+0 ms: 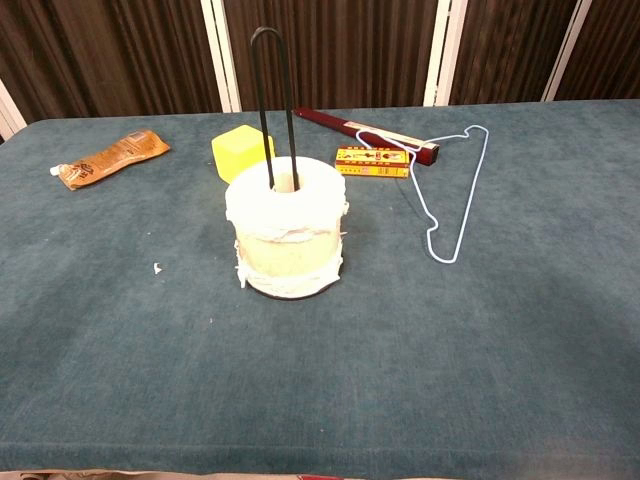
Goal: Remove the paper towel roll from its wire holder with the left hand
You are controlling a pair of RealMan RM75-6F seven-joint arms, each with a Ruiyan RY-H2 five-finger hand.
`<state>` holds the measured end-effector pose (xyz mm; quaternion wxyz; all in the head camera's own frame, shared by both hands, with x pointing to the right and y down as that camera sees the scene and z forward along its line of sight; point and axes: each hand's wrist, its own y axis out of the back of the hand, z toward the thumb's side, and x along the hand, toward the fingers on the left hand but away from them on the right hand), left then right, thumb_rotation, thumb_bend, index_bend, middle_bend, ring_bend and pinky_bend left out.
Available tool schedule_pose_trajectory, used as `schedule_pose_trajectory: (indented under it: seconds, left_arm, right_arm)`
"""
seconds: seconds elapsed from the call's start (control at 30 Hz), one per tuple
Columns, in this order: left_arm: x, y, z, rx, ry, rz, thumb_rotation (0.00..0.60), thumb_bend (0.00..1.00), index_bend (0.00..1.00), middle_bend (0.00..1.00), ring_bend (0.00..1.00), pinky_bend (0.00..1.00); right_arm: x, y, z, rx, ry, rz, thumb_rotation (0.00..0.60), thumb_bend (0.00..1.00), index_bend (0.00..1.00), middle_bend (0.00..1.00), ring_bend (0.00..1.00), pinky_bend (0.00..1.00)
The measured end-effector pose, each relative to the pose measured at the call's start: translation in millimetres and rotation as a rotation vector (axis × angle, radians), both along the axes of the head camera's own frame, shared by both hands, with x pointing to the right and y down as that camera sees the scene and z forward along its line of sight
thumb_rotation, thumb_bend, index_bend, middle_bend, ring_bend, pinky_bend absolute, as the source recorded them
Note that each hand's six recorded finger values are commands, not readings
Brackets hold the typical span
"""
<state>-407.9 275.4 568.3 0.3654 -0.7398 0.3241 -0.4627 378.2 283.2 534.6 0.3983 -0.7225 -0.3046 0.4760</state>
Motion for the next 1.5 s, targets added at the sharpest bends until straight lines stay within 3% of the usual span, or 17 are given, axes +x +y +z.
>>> schedule_pose_trajectory:
  seconds: [0.2, 0.4, 0.6, 0.77, 1.1, 1.23, 1.5]
  left_arm:
    - [9.4, 0.6, 9.9, -0.090, 0.109, 0.006, 0.600, 0.39, 0.00, 0.00, 0.00, 0.02]
    - [32.7, -9.4, 30.1, -0.198, 0.381, -0.050, 0.600, 0.37, 0.00, 0.00, 0.00, 0.02]
    - [72.4, -38.1, 61.1, -0.325, 0.679, -0.158, 0.600, 0.33, 0.00, 0.00, 0.00, 0.00]
    - [114.9, -67.0, 95.8, -0.425, 0.809, -0.272, 0.600, 0.33, 0.00, 0.00, 0.00, 0.00]
    - [181.2, -86.9, 135.7, -0.359, 0.803, -0.361, 0.600, 0.33, 0.00, 0.00, 0.00, 0.00]
    - [197.9, -88.3, 153.4, -0.374, 0.777, -0.412, 0.600, 0.33, 0.00, 0.00, 0.00, 0.00]
    - [235.4, -90.6, 159.2, -0.426, 0.793, -0.446, 0.600, 0.33, 0.00, 0.00, 0.00, 0.01]
  right_arm:
    - [-4.0, -0.6, 4.8, -0.020, 0.004, -0.013, 0.600, 0.06, 0.00, 0.00, 0.00, 0.00]
    - [-10.1, -2.2, 8.4, -0.023, -0.012, -0.022, 0.600, 0.06, 0.00, 0.00, 0.00, 0.00]
    - [-12.3, -3.3, 11.0, -0.028, -0.013, -0.020, 0.600, 0.05, 0.00, 0.00, 0.00, 0.00]
    - [-14.2, -3.6, 17.6, -0.045, 0.015, -0.019, 0.600, 0.05, 0.00, 0.00, 0.00, 0.00]
    - [-18.2, -2.4, 22.1, -0.066, 0.028, -0.029, 0.600, 0.05, 0.00, 0.00, 0.00, 0.00]
    - [-16.3, -5.5, 20.3, -0.061, 0.016, -0.012, 0.600, 0.05, 0.00, 0.00, 0.00, 0.00]
    - [-12.9, -8.2, 16.6, -0.058, 0.000, 0.000, 0.600, 0.05, 0.00, 0.00, 0.00, 0.00]
